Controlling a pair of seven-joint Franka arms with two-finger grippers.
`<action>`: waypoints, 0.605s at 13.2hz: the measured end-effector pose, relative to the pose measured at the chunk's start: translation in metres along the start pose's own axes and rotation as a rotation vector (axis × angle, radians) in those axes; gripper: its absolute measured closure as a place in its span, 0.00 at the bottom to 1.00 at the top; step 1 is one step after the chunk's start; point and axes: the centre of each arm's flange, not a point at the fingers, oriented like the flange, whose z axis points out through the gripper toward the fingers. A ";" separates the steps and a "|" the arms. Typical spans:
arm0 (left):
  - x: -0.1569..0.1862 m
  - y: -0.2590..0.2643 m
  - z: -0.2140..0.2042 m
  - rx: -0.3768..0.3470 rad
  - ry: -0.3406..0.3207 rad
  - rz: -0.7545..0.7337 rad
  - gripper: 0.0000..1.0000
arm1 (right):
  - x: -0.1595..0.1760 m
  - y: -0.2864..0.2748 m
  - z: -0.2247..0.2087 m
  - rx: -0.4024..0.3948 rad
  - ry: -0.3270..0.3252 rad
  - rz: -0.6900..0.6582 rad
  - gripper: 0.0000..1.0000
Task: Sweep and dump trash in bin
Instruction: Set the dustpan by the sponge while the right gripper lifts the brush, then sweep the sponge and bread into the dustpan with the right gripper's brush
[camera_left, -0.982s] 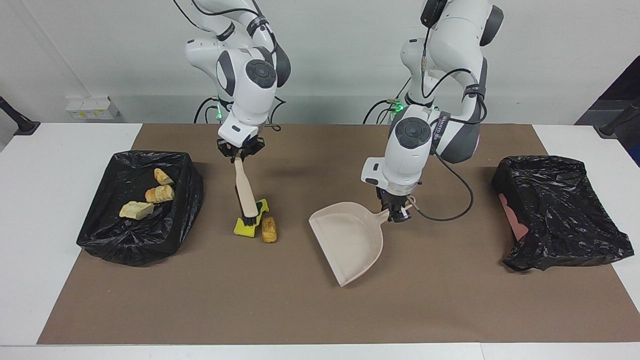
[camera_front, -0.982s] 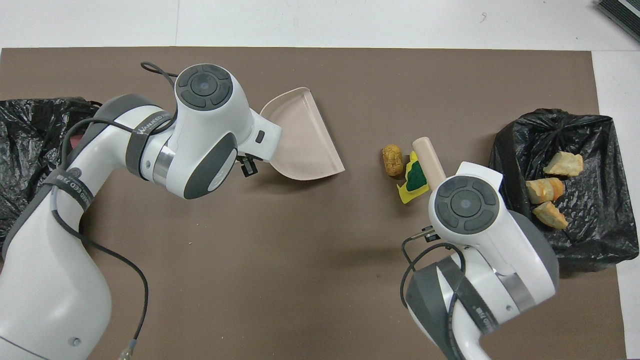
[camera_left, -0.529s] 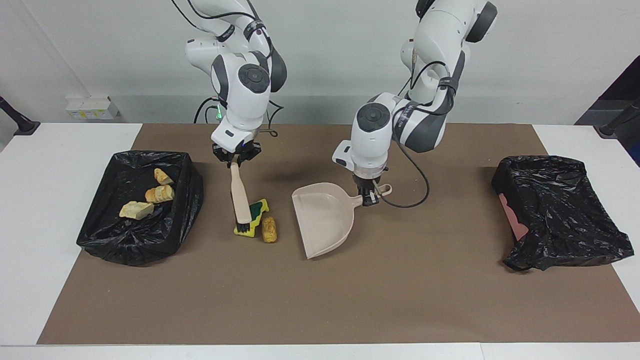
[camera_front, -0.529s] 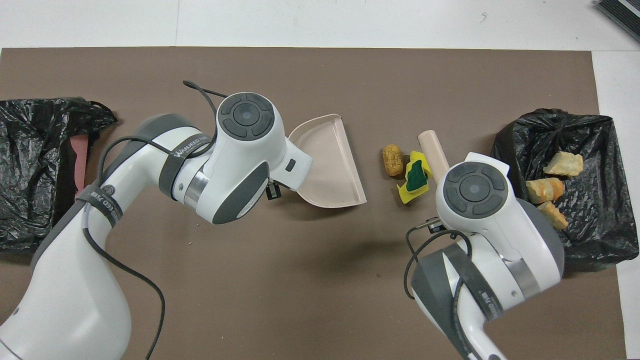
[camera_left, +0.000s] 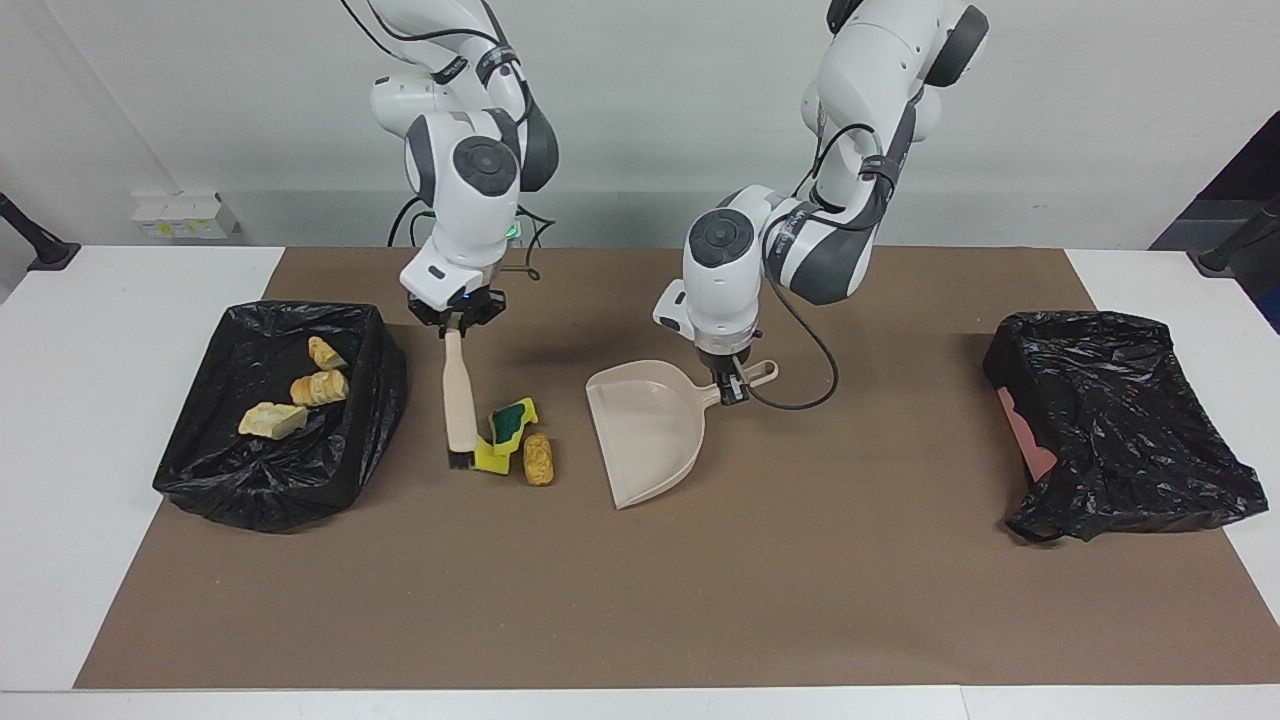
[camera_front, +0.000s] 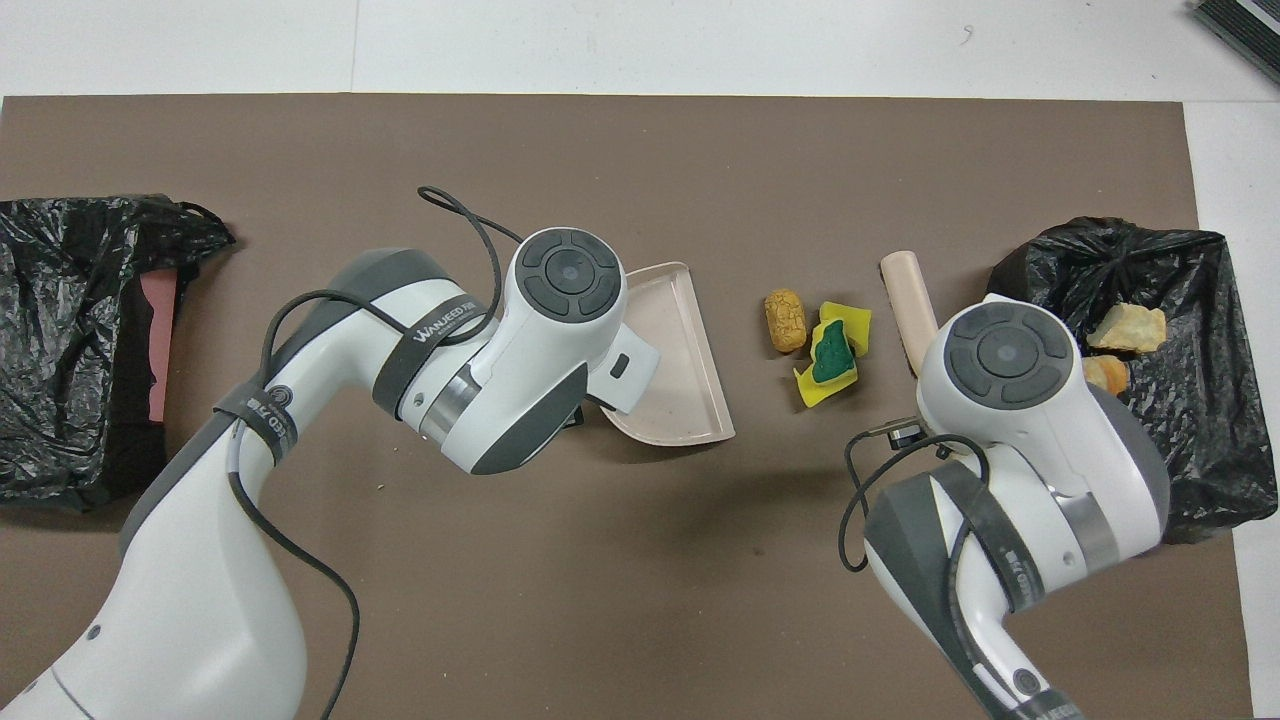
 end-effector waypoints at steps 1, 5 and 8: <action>0.000 0.000 0.000 0.000 -0.001 -0.002 0.68 | 0.004 0.003 0.011 -0.015 -0.007 -0.004 0.74; -0.001 0.001 0.001 -0.007 -0.011 -0.014 0.68 | 0.020 0.003 0.062 -0.001 -0.055 -0.017 0.74; -0.005 0.002 0.004 -0.026 -0.041 -0.022 0.68 | 0.025 -0.033 0.070 0.024 -0.063 -0.050 0.74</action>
